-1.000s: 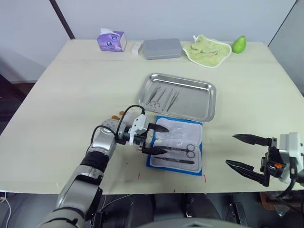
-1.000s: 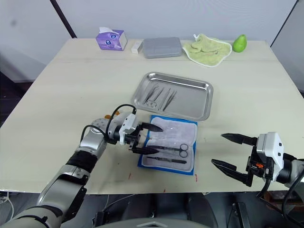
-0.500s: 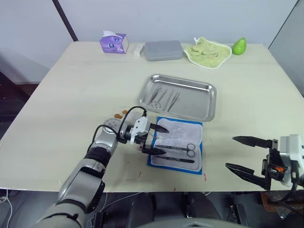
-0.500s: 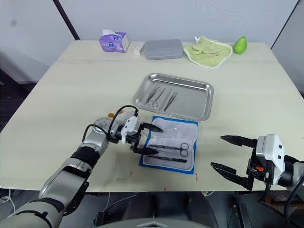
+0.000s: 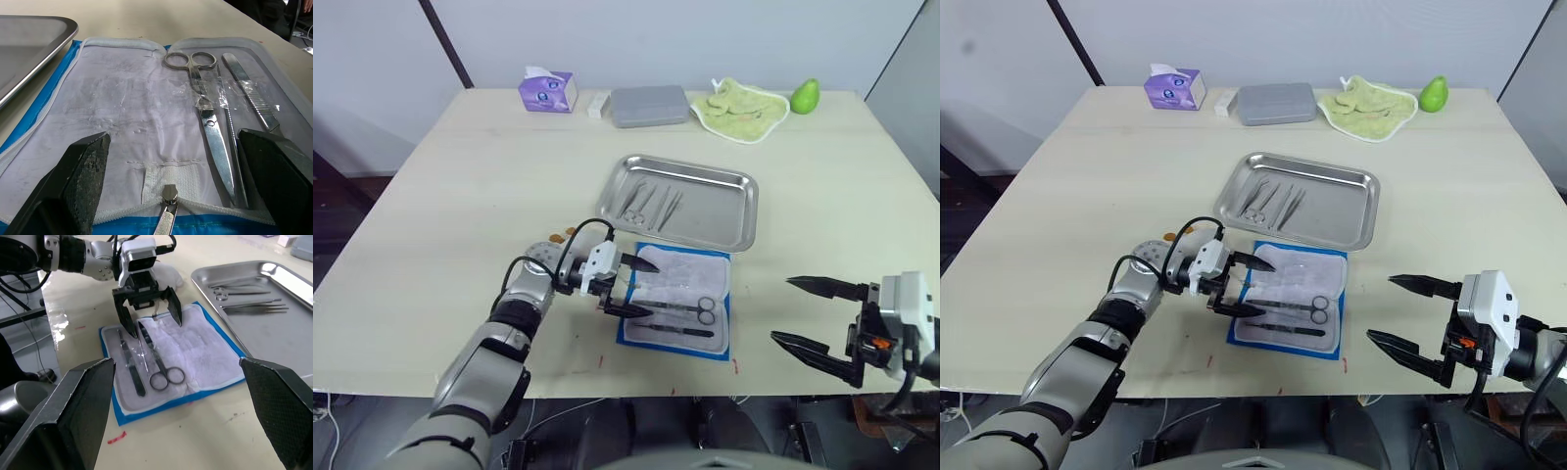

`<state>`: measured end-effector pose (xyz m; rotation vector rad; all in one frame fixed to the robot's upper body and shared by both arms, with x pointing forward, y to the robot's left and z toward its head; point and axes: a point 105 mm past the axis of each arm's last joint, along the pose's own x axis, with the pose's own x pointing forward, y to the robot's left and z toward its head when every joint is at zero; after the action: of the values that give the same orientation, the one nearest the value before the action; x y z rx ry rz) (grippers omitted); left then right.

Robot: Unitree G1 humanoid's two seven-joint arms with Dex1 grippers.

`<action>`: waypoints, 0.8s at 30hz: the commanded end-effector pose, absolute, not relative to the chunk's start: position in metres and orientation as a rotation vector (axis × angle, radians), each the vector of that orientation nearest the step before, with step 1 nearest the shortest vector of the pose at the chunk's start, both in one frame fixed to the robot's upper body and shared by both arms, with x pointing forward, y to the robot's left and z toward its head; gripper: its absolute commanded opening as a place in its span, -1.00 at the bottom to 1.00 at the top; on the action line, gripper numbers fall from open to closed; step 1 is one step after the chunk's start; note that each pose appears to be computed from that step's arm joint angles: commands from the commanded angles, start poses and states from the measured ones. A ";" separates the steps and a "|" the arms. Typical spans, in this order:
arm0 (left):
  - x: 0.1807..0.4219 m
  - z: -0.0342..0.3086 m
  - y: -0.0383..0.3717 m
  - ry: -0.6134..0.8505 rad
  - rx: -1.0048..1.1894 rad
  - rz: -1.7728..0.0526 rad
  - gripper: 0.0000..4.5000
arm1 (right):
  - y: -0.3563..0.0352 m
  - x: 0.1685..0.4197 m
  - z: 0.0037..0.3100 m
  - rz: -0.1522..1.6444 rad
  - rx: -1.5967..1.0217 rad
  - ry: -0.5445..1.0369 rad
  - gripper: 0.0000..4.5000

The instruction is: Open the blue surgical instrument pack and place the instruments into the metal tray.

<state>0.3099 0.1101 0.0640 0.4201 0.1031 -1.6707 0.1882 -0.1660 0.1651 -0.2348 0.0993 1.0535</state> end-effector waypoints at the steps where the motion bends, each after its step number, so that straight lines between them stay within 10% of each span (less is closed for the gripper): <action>1: 0.290 0.027 0.123 0.298 0.442 -1.749 0.97 | -0.158 0.190 0.169 1.031 -0.298 0.100 1.00; 19: 0.292 0.031 0.118 0.300 0.454 -1.774 0.97 | -0.101 0.237 0.144 1.030 -0.443 0.338 1.00; 24: 0.293 0.036 0.117 0.276 0.440 -1.773 1.00 | -0.088 0.244 0.123 1.077 -0.463 0.391 0.34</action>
<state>0.3104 0.1080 0.0612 0.4503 0.1276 -1.6976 0.2429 -0.0904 0.1237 -0.4380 0.4036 1.0665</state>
